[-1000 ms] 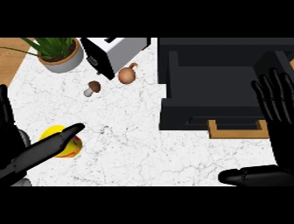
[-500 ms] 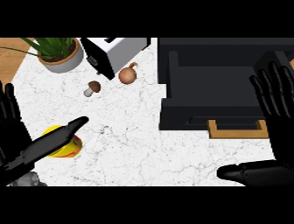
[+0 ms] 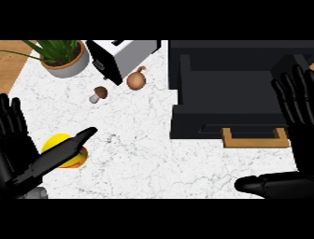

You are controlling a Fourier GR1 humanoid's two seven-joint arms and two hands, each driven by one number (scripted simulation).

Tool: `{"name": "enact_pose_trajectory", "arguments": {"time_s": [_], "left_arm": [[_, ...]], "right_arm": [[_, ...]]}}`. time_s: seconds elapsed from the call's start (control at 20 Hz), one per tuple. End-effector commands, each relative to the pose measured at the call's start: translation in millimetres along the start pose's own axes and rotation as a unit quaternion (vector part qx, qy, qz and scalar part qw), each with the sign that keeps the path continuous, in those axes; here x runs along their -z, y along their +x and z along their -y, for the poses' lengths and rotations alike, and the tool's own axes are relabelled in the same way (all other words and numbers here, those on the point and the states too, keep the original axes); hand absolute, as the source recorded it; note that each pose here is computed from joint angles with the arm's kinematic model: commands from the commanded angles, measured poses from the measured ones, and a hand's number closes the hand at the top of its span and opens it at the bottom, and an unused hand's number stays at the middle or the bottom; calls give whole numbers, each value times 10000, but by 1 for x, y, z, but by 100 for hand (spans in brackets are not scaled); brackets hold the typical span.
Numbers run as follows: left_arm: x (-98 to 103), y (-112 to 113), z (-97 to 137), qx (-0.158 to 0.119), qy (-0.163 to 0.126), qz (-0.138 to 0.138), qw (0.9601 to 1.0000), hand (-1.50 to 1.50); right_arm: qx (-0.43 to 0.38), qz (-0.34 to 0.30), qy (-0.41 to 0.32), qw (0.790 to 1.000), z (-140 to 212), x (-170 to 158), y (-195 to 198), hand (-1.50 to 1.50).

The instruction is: Pick up the cup, place it into the drawer and close the drawer

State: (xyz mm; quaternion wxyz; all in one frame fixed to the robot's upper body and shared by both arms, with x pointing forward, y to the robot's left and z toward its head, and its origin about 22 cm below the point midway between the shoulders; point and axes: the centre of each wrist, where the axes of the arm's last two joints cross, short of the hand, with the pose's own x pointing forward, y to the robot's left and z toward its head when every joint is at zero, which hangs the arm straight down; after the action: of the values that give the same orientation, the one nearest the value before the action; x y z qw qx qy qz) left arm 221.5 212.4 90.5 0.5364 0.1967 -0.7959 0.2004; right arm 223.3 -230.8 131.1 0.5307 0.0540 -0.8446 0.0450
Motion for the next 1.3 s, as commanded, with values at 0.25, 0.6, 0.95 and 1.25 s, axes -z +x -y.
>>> {"name": "enact_pose_trajectory", "arguments": {"time_s": [0.25,0.6,0.95,1.25], "left_arm": [[-22,-42,-16,167,282,-349,9989,-150],[-28,-64,-57,344,642,-523,9960,-150],[-34,-92,-60,443,634,-643,9949,-150],[-52,-116,-91,402,691,-801,9936,-150]], "right_arm": [[19,-28,-112,9999,-13,1,17,-150],[-72,-40,-13,10000,4,-2,6,-150],[108,-9,-3,9999,12,2,3,-150],[-50,-45,79,9999,5,7,-4,-150]]}}
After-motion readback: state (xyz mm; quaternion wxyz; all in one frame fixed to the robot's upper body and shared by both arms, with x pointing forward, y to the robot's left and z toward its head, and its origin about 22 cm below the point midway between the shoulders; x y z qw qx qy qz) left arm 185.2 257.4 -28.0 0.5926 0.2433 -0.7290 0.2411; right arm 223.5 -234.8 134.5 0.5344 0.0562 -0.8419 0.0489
